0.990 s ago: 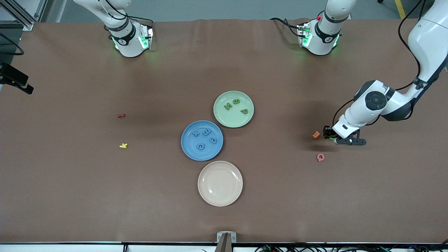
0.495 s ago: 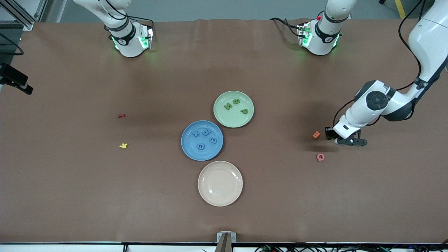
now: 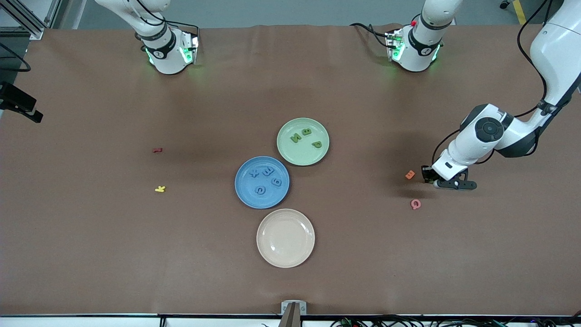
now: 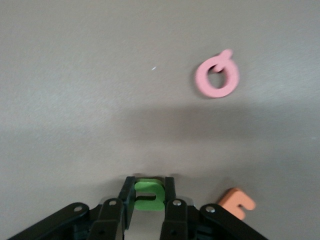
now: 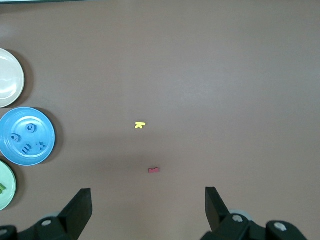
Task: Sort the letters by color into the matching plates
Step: 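Close the left gripper on the green u and lift it, then carry the u to the green plate and open the left gripper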
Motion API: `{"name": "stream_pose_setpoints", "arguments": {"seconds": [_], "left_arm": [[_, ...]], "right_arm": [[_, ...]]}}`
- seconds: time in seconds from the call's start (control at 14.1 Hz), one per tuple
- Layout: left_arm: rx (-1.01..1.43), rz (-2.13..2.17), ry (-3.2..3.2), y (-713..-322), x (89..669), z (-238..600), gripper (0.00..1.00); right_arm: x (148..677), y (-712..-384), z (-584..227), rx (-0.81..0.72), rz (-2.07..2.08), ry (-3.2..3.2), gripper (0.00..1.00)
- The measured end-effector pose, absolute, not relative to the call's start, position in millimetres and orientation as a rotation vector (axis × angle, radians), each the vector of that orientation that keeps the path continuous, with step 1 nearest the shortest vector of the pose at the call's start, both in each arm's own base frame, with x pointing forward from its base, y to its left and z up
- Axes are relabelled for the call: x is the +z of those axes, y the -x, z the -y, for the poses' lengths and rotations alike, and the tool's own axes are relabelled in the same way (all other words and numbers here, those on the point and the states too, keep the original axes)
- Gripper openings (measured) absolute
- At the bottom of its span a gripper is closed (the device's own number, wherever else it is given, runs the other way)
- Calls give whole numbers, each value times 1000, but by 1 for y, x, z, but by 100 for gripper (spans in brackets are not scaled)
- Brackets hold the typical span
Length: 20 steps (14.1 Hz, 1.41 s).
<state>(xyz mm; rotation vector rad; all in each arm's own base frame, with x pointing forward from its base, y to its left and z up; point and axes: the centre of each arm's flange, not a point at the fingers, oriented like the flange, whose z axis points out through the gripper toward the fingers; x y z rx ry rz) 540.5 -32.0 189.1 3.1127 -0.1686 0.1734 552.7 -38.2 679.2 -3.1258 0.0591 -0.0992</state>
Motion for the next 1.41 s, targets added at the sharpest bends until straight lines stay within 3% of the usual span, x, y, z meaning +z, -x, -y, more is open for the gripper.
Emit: {"name": "stream_pose_setpoints", "arguments": {"seconds": [0.85, 1.41], "left_arm": [[45, 99, -3115, -539, 278, 139, 27], [11, -166, -3105, -469, 289, 292, 27]], "right_arm": [[681, -554, 38, -124, -59, 3126, 100], [681, -554, 38, -126, -58, 3126, 100]]}}
